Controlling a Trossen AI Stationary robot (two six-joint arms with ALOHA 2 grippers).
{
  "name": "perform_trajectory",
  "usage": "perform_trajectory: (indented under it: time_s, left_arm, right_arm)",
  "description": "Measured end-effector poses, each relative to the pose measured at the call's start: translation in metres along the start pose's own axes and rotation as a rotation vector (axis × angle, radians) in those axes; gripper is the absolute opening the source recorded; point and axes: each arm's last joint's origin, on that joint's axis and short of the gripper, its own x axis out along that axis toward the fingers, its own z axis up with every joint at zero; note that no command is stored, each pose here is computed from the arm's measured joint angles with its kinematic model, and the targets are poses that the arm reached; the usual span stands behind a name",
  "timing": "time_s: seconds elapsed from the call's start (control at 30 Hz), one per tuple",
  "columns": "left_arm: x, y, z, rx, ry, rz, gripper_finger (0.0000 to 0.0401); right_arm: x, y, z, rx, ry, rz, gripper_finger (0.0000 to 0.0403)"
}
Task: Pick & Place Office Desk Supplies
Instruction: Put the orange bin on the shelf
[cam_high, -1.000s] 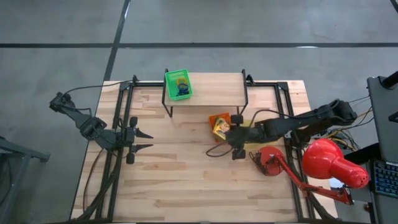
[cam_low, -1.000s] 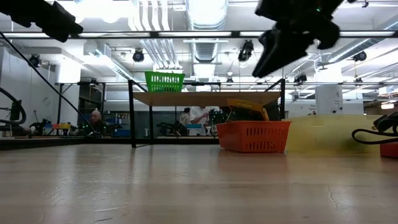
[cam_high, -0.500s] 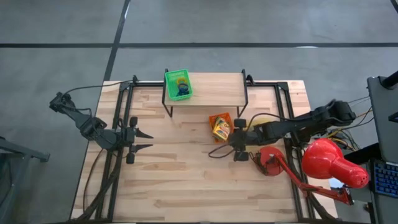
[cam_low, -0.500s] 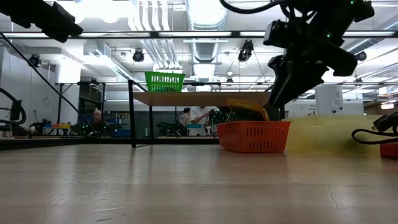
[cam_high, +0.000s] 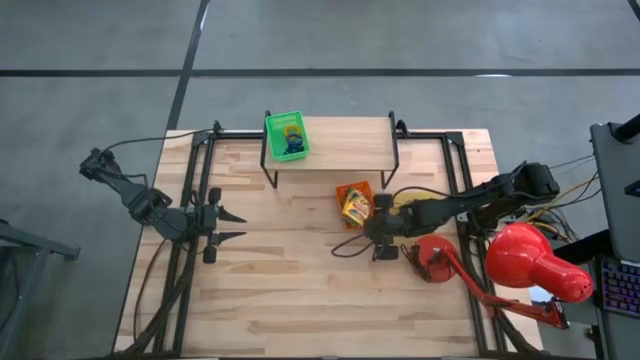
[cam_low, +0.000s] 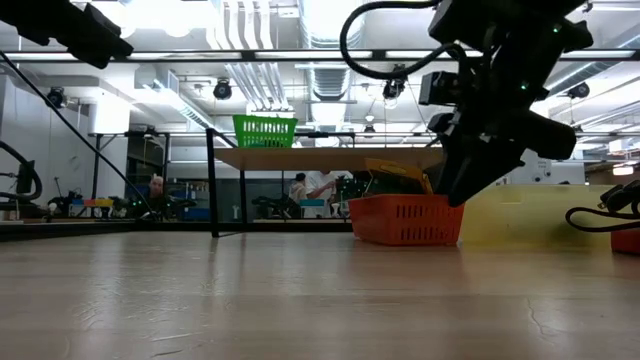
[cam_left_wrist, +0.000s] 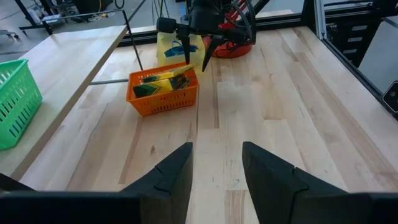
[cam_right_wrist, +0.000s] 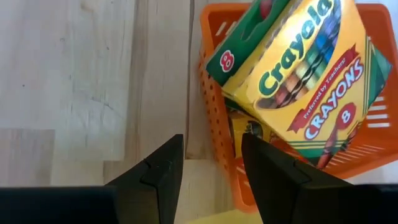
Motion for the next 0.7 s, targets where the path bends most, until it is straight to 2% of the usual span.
perform_trajectory:
  time_s: [0.23, 0.4, 0.7]
  left_arm:
    - [0.000, 0.000, 0.000, 0.000, 0.000, 0.000, 0.0141]
    - [0.000, 0.000, 0.000, 0.000, 0.001, 0.000, 0.0141]
    - [0.000, 0.000, 0.000, 0.000, 0.001, 0.000, 0.0141]
  right_arm:
    - [0.008, -0.003, 0.000, 0.005, 0.019, -0.009, 0.0162]
    - [0.015, -0.004, 0.000, -0.040, 0.029, -0.013, 0.0158]
    - [0.021, -0.004, 0.000, -0.112, 0.036, -0.017, 0.0119]
